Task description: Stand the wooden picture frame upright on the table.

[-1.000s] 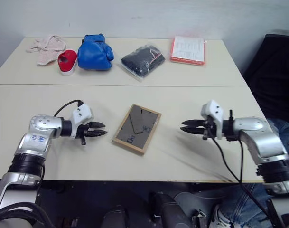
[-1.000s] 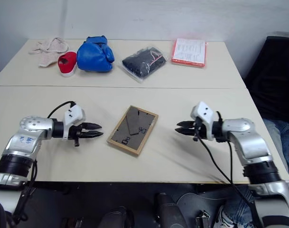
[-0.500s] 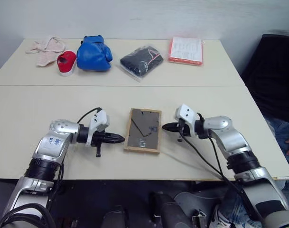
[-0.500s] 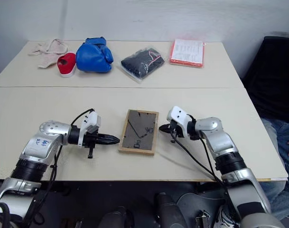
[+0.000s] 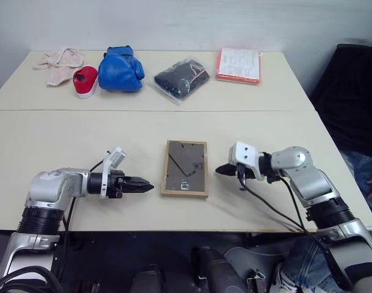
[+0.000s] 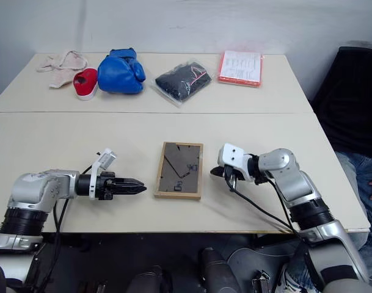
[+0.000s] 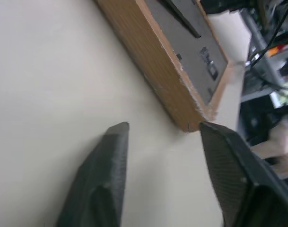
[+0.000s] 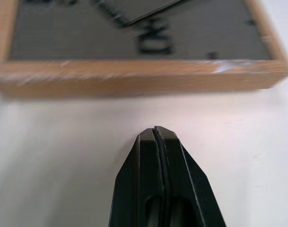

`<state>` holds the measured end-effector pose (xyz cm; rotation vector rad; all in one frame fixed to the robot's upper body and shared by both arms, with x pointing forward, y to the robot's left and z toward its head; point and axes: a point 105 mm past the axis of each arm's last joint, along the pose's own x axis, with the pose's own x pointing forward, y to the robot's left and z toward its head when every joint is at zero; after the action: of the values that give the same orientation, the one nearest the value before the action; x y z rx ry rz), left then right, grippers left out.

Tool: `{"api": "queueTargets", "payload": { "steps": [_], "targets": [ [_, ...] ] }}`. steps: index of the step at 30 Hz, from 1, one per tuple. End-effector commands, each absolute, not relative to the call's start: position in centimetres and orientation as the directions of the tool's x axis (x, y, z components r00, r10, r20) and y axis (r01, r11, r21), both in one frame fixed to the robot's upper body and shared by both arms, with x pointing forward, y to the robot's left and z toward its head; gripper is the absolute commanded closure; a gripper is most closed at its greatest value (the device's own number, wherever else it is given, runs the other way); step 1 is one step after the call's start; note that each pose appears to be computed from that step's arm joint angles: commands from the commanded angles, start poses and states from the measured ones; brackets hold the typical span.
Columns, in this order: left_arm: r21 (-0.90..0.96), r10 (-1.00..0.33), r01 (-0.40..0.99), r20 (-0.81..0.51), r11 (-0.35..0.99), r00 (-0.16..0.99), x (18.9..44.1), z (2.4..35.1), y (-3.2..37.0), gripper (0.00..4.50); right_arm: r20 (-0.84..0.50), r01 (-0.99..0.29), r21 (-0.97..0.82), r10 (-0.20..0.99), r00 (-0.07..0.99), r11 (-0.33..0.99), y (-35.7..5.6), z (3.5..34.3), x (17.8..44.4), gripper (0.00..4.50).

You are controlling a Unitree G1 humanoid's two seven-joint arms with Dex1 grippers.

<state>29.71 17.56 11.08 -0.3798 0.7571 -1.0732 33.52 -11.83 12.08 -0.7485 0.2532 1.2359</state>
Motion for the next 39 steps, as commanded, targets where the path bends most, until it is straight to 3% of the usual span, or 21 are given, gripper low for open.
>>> {"api": "queueTargets", "payload": {
  "steps": [1,4,14,21,25,32,35,37,39],
  "targets": [
    [-0.684,-0.889,0.569,-0.371,0.458,0.269,29.9,11.0,17.3,0.99,-0.556,-0.893,-0.446,0.765,0.326,0.057,-10.7,13.0,33.0,4.5],
    [-0.694,-0.882,0.545,-0.395,0.47,0.258,30.4,10.5,16.5,0.04,-0.556,-0.879,-0.473,0.755,0.347,0.056,-10.4,12.9,33.6,4.5],
    [-0.713,-0.889,0.561,-0.447,0.421,0.1,30.8,8.6,10.9,0.01,-0.552,-0.866,-0.498,0.75,0.363,0.052,-9.4,12.4,34.1,4.5],
    [-0.732,-0.914,0.57,-0.394,0.373,0.094,31.8,9.9,8.7,0.01,-0.546,-0.859,-0.508,0.749,0.376,0.061,-9.3,12.4,34.1,4.5],
    [-0.735,-0.919,0.562,-0.37,0.379,0.136,32.8,10.7,9.0,0.92,-0.545,-0.857,-0.511,0.746,0.383,0.067,-9.5,12.3,34.0,4.5],
    [-0.75,-0.947,0.579,-0.26,0.32,0.187,33.6,13.0,9.2,2.93,-0.509,-0.855,-0.51,0.766,0.392,0.098,-9.4,13.0,33.7,4.5],
    [-0.749,-0.963,0.607,-0.189,0.268,0.192,33.1,14.8,9.6,3.22,-0.462,-0.87,-0.462,0.792,0.4,0.17,-10.1,14.7,33.1,4.33],
    [-0.735,-0.971,0.636,-0.152,0.237,0.186,32.4,15.9,10.0,3.22,-0.426,-0.894,-0.383,0.814,0.395,0.234,-11.2,16.3,32.3,3.97],
    [-0.717,-0.972,0.657,-0.144,0.233,0.186,31.9,16.4,10.3,3.22,-0.404,-0.911,-0.324,0.834,0.376,0.254,-12.0,17.6,31.6,3.29]
  ]
}}
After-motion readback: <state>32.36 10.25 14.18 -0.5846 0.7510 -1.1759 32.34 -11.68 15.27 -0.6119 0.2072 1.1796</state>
